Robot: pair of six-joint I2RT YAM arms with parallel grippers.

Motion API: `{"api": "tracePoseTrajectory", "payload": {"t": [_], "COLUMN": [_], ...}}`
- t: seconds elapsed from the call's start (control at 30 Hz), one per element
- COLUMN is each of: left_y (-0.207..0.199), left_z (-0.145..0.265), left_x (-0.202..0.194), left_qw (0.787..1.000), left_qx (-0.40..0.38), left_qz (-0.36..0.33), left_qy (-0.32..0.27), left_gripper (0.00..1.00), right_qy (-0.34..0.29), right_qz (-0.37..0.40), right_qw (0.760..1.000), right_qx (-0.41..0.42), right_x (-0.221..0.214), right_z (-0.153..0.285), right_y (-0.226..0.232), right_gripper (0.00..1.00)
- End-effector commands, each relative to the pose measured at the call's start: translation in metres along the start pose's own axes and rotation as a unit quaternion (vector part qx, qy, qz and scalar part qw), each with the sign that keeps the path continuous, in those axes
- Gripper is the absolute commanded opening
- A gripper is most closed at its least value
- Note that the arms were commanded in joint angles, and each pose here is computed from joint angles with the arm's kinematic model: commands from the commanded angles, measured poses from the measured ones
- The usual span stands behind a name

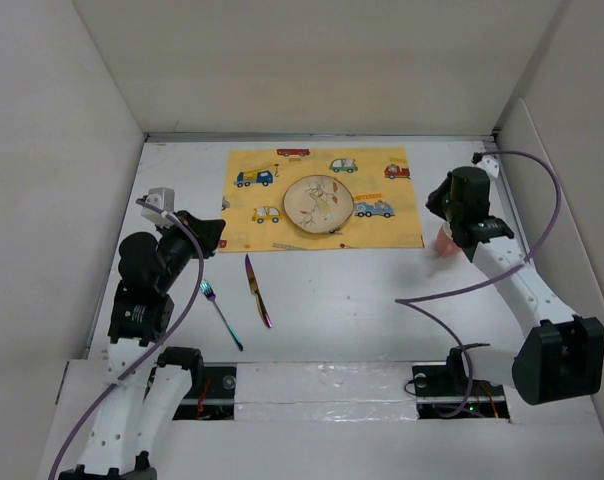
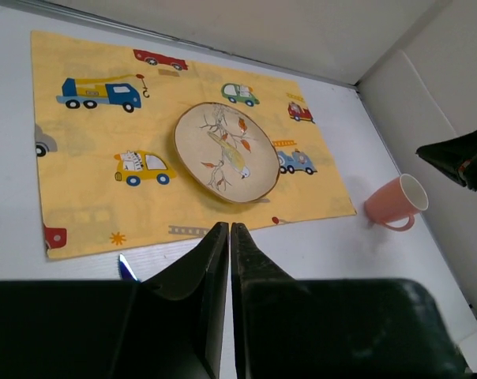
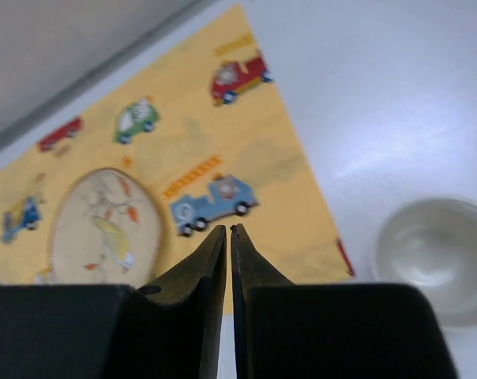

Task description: Set the dinner table for one person

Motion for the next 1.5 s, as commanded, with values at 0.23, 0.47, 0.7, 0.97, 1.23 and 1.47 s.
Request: {"api": "tracePoseTrajectory", "payload": {"t": [0.23,0.47,0.7,0.97,1.23,1.47], "left_y": [-0.012,-0.015,-0.014,-0.014,-0.009,-0.006], "left_z": [0.001,0.002,0.004,0.002,-0.001,-0.007], "left_x": [0.008,0.006,0.005,0.002,-0.003,-0.006], "left_qw": [0.999,0.999,0.999,0.999,0.999,1.0], "left_qx": [-0.03,-0.039,-0.034,-0.038,-0.03,-0.025], "left_qz": [-0.009,-0.009,-0.01,-0.01,-0.009,-0.009], "left_qy": [-0.018,-0.015,-0.013,-0.006,0.006,0.017], "left_gripper": [0.12,0.12,0.12,0.13,0.18,0.35], "right_qy": [0.013,0.037,0.061,0.012,-0.016,-0.014], "right_qz": [0.052,0.055,0.058,0.071,0.13,0.175], "right_qw": [0.985,0.981,0.975,0.974,0.979,0.979], "right_qx": [-0.165,-0.18,-0.207,-0.213,-0.155,-0.107], "right_x": [-0.027,-0.025,-0.031,0.001,0.052,0.07], "right_z": [0.008,-0.017,-0.048,-0.048,-0.092,-0.155], "right_y": [-0.07,-0.072,-0.079,-0.058,0.014,0.065], "right_gripper": [0.51,0.5,0.33,0.0,0.0,0.0]}}
Point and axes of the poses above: each gripper's point midway between its finger pads, its own z axis back along the fingers, its own y axis along the line the jaws close on, x = y × z, the point moved 4 cm from there along z, back along the fingers, and after that the axes turned 2 degrees about z, right-handed, at the moved point
